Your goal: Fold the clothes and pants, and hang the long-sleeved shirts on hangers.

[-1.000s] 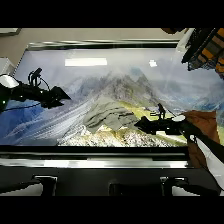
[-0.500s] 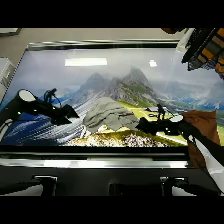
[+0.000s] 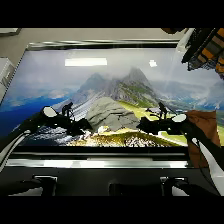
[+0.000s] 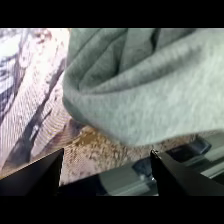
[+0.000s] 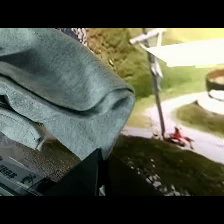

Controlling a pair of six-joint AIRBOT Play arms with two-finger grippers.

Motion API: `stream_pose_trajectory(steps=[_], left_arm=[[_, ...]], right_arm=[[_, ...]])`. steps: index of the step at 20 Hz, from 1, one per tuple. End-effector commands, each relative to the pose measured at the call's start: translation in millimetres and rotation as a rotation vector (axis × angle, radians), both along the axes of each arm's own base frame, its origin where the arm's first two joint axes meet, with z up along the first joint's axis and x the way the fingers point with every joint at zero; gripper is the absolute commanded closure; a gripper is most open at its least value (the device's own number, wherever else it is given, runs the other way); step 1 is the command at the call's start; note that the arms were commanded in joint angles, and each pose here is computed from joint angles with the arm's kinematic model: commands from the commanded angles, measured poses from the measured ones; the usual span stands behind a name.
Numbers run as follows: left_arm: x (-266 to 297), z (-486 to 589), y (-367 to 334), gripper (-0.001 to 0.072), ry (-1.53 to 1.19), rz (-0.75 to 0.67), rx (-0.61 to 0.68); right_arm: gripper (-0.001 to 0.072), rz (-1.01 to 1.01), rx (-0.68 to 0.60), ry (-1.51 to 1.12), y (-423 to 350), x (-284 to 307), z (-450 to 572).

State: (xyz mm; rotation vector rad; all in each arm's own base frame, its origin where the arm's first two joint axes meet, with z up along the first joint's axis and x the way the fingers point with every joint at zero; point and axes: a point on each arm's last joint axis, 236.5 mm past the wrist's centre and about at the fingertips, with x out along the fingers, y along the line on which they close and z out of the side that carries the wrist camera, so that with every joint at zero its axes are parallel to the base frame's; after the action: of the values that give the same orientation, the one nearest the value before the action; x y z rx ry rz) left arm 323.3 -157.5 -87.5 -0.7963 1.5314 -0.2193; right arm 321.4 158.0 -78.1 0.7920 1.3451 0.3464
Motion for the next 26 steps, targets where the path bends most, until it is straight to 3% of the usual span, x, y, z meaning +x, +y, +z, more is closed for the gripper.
stream_pose_trajectory(steps=[1,7,8,9,10,15,20,23,26], left_arm=[[15.8,-7.6,-6.2,0.0106,-0.035,0.07,-0.008],[9.7,-25.7,-24.8,0.0134,-0.001,0.05,-0.009],[11.5,-25.5,-27.1,0.032,-0.007,0.055,-0.011],[14.5,-22.9,-28.5,0.0614,-0.011,0.066,-0.022],[20.7,-18.4,-26.9,0.0683,-0.023,0.076,-0.028],[81.6,55.3,2.6,0.0684,-0.221,0.092,-0.068],[139.0,217.9,50.9,0.0684,-0.593,0.058,-0.071],[136.9,335.4,83.5,0.0684,-0.849,0.047,-0.015],[98.2,433.5,107.7,0.0684,-1.052,0.055,0.068]], right_arm=[[0.0681,0.01,0.009,0.013,2.3,-4.6,3.6],[0.0681,0.031,0.024,0.031,5.8,-10.9,5.2],[0.0681,0.034,0.026,0.03,6.3,-11.6,6.4],[0.0681,0.035,0.026,0.022,6.4,-11.2,9.2],[0.0681,0.032,0.025,0.006,6.0,-9.4,13.5],[0.0683,0.046,-0.033,-0.229,-2.2,26.8,74.3],[0.0683,0.07,-0.12,-0.637,-11.2,92.1,226.9],[0.0683,0.078,-0.238,-0.872,-26.2,98.7,340.6],[0.0682,0.062,-0.344,-1.093,-40.2,64.9,448.5]])
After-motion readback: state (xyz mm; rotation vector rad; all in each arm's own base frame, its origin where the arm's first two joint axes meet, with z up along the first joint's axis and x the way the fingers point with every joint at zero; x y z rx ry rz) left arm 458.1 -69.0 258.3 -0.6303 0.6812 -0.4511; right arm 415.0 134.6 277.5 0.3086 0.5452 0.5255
